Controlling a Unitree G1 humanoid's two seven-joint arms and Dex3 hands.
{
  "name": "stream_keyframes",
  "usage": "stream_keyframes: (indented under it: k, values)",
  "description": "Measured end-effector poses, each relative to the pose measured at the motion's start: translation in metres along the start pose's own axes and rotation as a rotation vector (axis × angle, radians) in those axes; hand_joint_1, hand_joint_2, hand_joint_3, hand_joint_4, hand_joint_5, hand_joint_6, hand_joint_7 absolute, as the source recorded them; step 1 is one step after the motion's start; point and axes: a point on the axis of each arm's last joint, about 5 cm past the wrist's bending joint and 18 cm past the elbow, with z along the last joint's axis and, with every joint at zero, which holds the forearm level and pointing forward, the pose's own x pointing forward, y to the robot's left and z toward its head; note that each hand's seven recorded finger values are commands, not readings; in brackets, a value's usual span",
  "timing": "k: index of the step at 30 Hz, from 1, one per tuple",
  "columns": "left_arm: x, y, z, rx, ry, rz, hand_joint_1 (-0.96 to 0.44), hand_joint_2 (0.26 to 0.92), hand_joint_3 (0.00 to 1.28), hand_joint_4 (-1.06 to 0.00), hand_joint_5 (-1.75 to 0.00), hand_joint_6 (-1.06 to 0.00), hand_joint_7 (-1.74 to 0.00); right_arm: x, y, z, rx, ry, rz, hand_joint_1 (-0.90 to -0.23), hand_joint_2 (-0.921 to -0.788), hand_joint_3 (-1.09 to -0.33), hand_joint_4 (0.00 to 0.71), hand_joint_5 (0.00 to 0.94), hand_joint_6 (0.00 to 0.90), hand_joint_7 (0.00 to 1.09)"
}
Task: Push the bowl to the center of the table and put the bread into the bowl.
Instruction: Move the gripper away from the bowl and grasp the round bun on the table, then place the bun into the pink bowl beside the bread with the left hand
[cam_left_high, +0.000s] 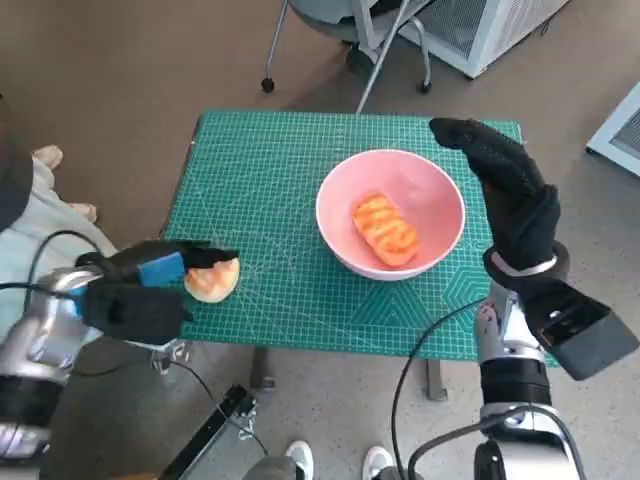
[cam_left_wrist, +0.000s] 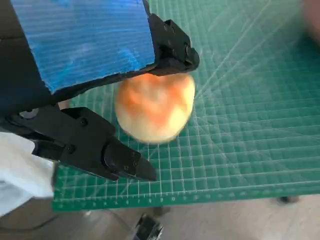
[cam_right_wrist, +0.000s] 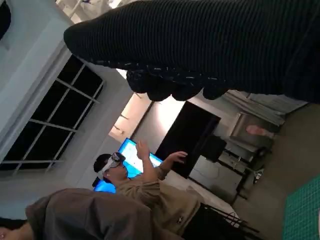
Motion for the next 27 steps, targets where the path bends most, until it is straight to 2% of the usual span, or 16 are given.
stream_keyframes:
  k: [2,6,7,8,9,10,13,16,22,27]
  values:
    - [0.006,-0.002,0.000,0.010,-0.002,0.015,-0.16,0.817,0.02,-0.35,-0.04,-0.44,-0.03,0.0001,0.000,0.000,0.002,-0.001,0.003,-0.556,-0.921,-0.686,0.338,0.000,0.000,0.91]
    - [0.015,-0.007,-0.002,0.044,0.000,0.066,-0.10,0.884,0.03,-0.56,-0.09,-0.61,-0.10,0.0001,0.000,0.000,0.002,0.000,0.006,-0.559,-0.921,-0.684,0.339,0.000,-0.001,0.91]
    - [0.017,-0.009,-0.003,0.054,0.002,0.079,-0.15,0.891,0.06,-0.61,-0.12,-0.60,-0.34,0.0000,0.000,0.000,0.002,0.000,0.005,-0.559,-0.921,-0.683,0.339,0.000,-0.001,0.91]
    - [0.019,-0.010,-0.003,0.068,0.006,0.093,-0.22,0.902,0.11,-0.64,-0.24,-0.57,-0.72,-0.0001,-0.001,0.000,0.004,-0.001,0.003,-0.559,-0.921,-0.683,0.339,0.000,-0.001,0.91]
    - [0.021,-0.011,-0.003,0.079,0.008,0.106,-0.14,0.909,0.14,-0.58,-0.65,-0.58,-0.89,-0.0003,-0.001,0.000,0.004,-0.001,0.001,-0.559,-0.921,-0.682,0.339,0.001,-0.001,0.91]
    - [0.022,-0.012,-0.003,0.092,0.012,0.116,-0.09,0.913,0.15,-0.55,-0.91,-0.58,-1.01,-0.0003,-0.001,0.000,0.003,-0.001,0.001,-0.558,-0.921,-0.681,0.339,0.001,-0.001,0.91]
    - [0.025,-0.011,-0.003,0.121,0.012,0.148,-0.03,0.918,0.14,-0.52,-1.28,-0.64,-1.01,-0.0003,-0.001,0.000,0.003,-0.001,0.002,-0.552,-0.921,-0.682,0.339,0.000,-0.001,0.91]
    - [0.025,-0.006,-0.002,0.140,0.006,0.168,-0.01,0.919,0.13,-0.52,-1.41,-0.68,-0.98,-0.0001,-0.002,0.000,0.003,-0.001,0.002,-0.548,-0.921,-0.683,0.339,0.000,-0.001,0.90]
    - [0.020,0.008,0.001,0.122,-0.029,0.195,0.00,0.920,0.10,-0.54,-1.45,-0.73,-0.92,-0.0001,-0.005,0.002,-0.007,-0.005,0.000,-0.547,-0.921,-0.678,0.340,0.001,0.003,0.90]
    - [0.008,0.033,0.010,0.086,-0.123,0.356,0.00,0.920,0.08,-0.57,-1.40,-0.74,-0.93,-0.0001,-0.006,0.003,-0.011,-0.006,-0.002,-0.545,-0.921,-0.678,0.341,0.001,0.005,0.89]
